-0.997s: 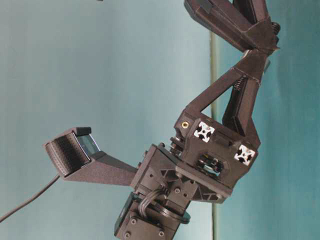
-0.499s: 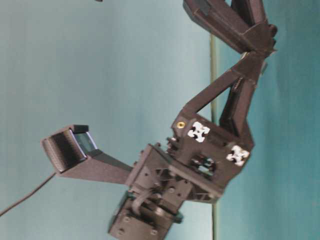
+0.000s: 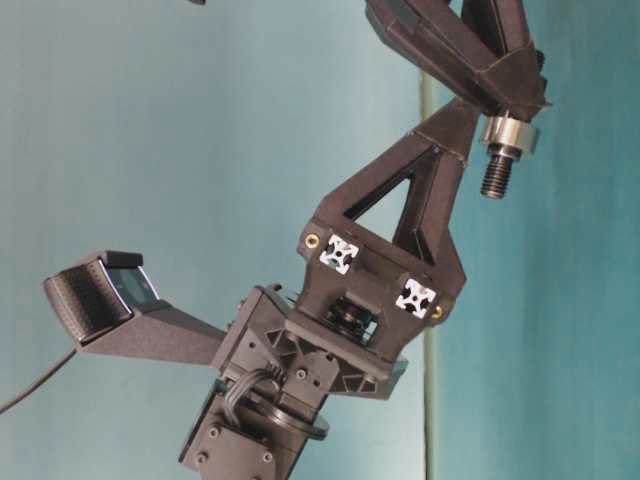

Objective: Insert the washer onto the shaft with both hands.
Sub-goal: 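Open left gripper and withdraw it, right gripper holding the shaft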

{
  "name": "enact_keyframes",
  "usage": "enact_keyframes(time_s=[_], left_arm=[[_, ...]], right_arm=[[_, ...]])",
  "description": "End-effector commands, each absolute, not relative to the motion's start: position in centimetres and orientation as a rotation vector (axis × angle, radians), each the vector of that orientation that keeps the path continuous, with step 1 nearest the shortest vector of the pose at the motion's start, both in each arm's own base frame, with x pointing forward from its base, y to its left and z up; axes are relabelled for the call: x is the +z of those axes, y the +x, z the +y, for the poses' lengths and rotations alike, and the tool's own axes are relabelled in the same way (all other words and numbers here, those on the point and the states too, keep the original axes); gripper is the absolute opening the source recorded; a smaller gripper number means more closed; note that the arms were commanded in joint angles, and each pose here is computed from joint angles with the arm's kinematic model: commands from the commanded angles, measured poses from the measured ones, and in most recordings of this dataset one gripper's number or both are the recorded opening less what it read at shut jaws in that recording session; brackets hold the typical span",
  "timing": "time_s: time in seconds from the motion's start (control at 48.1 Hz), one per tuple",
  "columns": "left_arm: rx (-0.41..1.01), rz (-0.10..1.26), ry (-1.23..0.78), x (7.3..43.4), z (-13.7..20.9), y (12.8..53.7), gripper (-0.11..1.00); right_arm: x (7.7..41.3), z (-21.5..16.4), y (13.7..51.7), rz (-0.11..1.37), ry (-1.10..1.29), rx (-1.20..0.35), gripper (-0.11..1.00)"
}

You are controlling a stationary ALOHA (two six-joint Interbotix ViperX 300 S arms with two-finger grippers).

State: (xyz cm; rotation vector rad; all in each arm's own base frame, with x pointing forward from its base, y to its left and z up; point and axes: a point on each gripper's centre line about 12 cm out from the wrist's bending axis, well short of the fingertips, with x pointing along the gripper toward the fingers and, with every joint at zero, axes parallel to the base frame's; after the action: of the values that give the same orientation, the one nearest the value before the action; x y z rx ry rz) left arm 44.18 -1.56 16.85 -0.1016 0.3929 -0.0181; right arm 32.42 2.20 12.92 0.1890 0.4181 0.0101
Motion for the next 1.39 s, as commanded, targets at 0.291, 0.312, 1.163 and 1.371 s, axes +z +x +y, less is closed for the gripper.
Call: enact_keyframes(time_s=[0.291,0.312,1.163,1.371], left_arm=[[-0.023,0.316,-0.103,20.1,-1.6,44.0,0.85],[-0.024,0.307,-0.102,20.5,-1.6,43.9,0.85],[-0.01,0.452,-0.095,21.2,-1.1,36.2,0.85],[-0.015,0.505,-0.09,20.7,-1.5,36.0,0.85]], right_arm=[[13.8,2.1,32.5,0.346,0.209,0.005,0.0],[13.8,2.0,32.5,0.342,0.21,0.002,0.0],[15.2,1.8,31.4,0.178,0.267,0.0,0.0],[15.0,1.8,31.3,0.198,0.267,-0.003,0.0]])
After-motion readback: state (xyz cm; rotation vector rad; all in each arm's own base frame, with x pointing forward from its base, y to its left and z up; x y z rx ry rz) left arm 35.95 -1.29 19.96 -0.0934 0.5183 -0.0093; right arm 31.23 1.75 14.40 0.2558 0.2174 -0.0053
